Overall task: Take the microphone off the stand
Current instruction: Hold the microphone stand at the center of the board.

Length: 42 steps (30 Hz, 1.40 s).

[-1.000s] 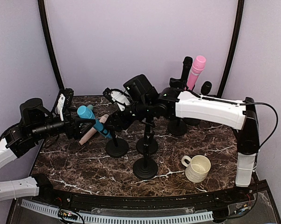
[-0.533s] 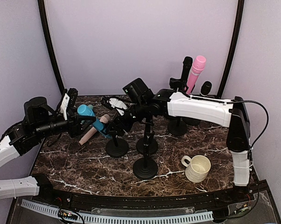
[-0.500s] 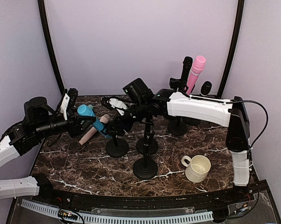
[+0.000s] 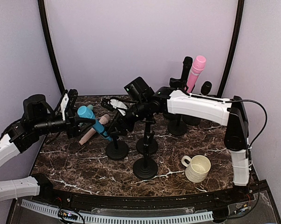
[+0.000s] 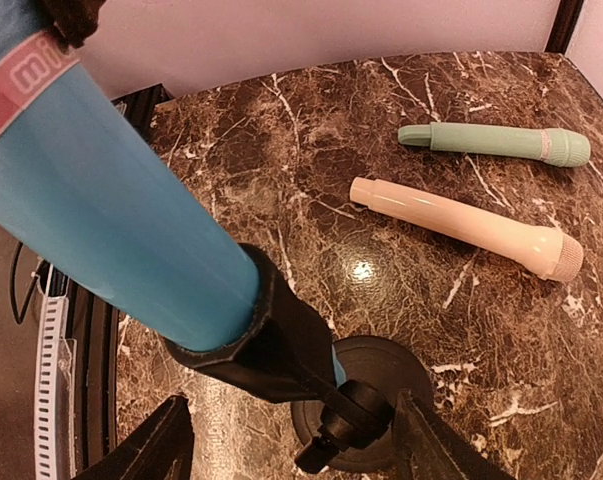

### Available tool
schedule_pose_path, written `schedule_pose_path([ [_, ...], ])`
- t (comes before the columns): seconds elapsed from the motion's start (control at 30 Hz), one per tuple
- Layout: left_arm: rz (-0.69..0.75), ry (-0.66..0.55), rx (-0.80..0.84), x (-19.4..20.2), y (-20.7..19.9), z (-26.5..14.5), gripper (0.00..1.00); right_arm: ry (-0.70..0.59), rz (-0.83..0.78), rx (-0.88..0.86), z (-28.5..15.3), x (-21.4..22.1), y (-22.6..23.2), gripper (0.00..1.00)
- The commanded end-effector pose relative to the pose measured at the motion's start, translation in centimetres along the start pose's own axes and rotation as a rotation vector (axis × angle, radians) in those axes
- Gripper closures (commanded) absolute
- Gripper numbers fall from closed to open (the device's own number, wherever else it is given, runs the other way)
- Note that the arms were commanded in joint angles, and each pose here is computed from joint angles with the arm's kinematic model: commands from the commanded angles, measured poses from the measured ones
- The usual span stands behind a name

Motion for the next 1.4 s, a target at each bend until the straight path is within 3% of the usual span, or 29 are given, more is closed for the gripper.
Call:
schedule_pose_path([
  [0.0, 0.027, -0.023, 0.171, -1.6, -0.5, -0.5, 1.00, -0.034, -0.011, -0.085, 0.1, -0.3, 0.9, 0.36],
  [0.2, 0.014, -0.003, 0.206, -1.5, 0.1, 0.0, 1.00, -0.025, -0.010, -0.104, 0.6, -0.1, 1.5, 0.50],
  [0.5, 0.043, -0.002, 0.201, -1.1, 0.3, -0.2, 1.00, -0.003, -0.016, -0.111, 1.5, 0.5, 2.1, 0.52],
  [0.87, 0.057, -0.007, 0.133, -0.8, 0.7, -0.3, 1.00, -0.004, -0.039, -0.063, 1.4, 0.8, 3.0, 0.75],
  [1.13, 0.071, -0.034, 0.124, -1.1, 0.6, -0.6, 1.00, 0.018, -0.074, -0.031, 1.9, 1.2, 4.1, 1.00],
  [1.37, 0.073, -0.077, 0.159, -1.9, -0.1, -1.3, 1.00, 0.038, -0.082, -0.028, 2.1, 2.2, 4.4, 1.00],
])
Point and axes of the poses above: each gripper's point midway between its finger pads, its own z axis out along the fingers, its own y axis along the line the jaws close on, x = y × z, the point moved 10 cm from there along -z, back along the fingers, and after that the axes turned 12 degrees about -z, right-handed, at the moved point
